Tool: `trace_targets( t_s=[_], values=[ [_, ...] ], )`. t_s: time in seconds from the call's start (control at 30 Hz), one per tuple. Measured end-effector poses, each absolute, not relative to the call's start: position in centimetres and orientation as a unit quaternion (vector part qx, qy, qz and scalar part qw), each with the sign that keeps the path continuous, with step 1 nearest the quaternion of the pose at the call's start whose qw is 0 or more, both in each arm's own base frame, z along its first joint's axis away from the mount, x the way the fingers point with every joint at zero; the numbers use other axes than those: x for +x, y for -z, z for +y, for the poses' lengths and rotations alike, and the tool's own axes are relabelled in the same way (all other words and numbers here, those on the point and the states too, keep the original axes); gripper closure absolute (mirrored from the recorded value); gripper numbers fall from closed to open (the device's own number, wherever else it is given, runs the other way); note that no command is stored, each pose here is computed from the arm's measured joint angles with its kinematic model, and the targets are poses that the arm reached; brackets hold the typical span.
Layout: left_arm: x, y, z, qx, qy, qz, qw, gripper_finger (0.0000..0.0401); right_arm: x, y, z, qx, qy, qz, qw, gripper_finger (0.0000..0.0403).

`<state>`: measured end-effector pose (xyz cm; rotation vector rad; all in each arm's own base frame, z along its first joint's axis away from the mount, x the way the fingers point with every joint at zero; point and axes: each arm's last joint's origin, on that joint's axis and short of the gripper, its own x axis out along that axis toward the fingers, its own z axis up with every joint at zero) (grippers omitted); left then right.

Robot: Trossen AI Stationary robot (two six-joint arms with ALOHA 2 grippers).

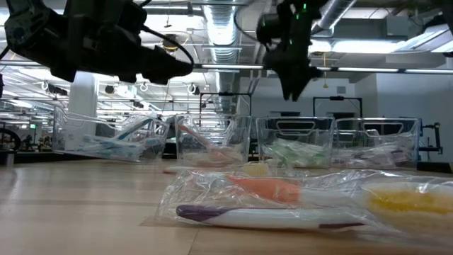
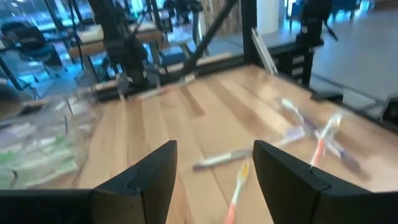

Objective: Pick & Place Toothbrushes
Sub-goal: Put the orange toothbrush into the middle left transparent bin

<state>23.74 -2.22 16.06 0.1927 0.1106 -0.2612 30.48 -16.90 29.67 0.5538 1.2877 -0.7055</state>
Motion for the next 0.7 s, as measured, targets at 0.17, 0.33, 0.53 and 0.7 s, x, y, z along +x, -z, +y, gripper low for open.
trace_targets(
  t_s=[0.17, 0.33, 0.53, 0.7],
  values=[
    [23.6, -15.2, -2.1, 0.134, 0.123, 0.094, 0.979, 0.0197, 31.3, -32.8, -10.7, 0.221, 0.269, 0.556, 0.755, 0.0266],
    [23.6, -15.2, -2.1, 0.137, 0.113, 0.097, 0.979, 0.0197, 31.6, -34.6, -2.9, 0.193, 0.198, 0.544, 0.792, 0.0274],
    [23.6, -15.1, -2.0, 0.120, 0.110, 0.104, 0.981, 0.0197, 31.5, -34.6, 6.5, 0.139, 0.094, 0.547, 0.820, 0.0273],
    [23.5, -15.0, -2.3, 0.080, 0.116, 0.115, 0.983, 0.0197, 32.1, -32.7, 12.5, 0.086, 0.024, 0.538, 0.838, 0.0274]
  ],
)
